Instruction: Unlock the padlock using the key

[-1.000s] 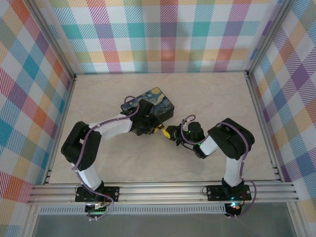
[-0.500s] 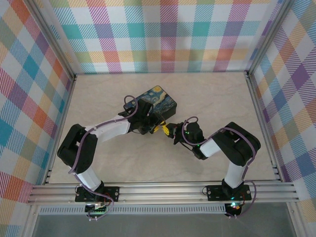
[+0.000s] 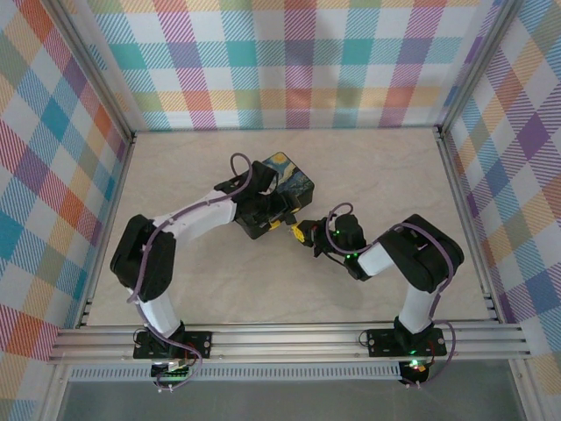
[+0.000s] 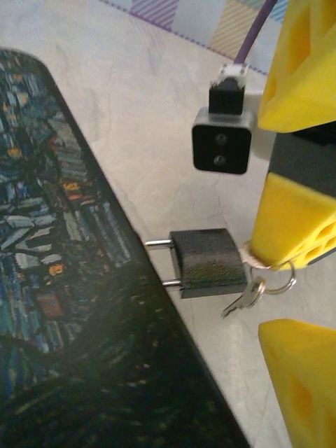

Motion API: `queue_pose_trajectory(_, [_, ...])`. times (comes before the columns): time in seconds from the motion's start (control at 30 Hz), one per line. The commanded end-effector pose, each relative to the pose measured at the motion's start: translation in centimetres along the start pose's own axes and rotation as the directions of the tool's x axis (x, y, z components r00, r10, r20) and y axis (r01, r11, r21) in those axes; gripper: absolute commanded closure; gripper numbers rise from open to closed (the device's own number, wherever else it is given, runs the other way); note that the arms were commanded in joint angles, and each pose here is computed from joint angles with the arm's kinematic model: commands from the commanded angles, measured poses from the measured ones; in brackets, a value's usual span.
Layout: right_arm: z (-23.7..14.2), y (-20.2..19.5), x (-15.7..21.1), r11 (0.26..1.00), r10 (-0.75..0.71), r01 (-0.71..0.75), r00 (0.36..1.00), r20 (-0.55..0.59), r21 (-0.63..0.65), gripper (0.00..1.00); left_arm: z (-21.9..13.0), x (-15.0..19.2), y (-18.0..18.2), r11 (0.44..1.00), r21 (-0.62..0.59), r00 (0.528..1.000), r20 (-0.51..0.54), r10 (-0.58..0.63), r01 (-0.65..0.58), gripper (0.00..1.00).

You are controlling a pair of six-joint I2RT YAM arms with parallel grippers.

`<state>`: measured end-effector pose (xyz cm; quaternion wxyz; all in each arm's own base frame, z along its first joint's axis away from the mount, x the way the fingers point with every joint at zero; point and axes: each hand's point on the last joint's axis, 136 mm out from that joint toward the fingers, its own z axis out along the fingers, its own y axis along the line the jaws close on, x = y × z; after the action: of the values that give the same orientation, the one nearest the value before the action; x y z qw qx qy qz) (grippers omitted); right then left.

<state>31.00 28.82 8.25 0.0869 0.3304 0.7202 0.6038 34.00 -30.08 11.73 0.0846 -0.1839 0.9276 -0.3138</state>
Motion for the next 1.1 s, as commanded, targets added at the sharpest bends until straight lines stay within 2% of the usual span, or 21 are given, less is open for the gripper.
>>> queue_pose_trajectory(0.0, [-0.3,0.9,0.3,0.998,-0.062,0.062,0.998,-0.028,-0.008,1.00,0.3,0.5,-0.2,0.999,-0.041,0.999,-0.037,0.035,-0.036,0.28])
queue_pose_trajectory(0.13, [-0.3,1.0,0.1,0.997,-0.079,0.079,0.996,-0.030,-0.007,1.00,1.3,0.3,0.1,0.994,-0.098,0.998,-0.042,0.046,-0.050,0.26])
queue_pose_trajectory(0.33, [-0.4,0.8,0.1,0.995,-0.097,0.097,0.995,-0.036,-0.001,1.00,2.9,0.2,-0.1,0.991,-0.122,0.998,-0.051,0.047,-0.053,0.27])
queue_pose_trajectory(0.9, [-0.5,1.0,0.1,0.980,-0.191,0.193,0.981,-0.038,0.047,1.00,4.1,-0.6,1.1,0.946,-0.304,0.994,-0.040,0.106,-0.113,0.30])
queue_pose_trajectory(1.07, [-0.5,0.9,0.0,0.977,-0.205,0.206,0.978,-0.035,0.060,1.00,5.2,-0.6,1.4,0.948,-0.310,0.998,-0.042,0.057,-0.067,0.30])
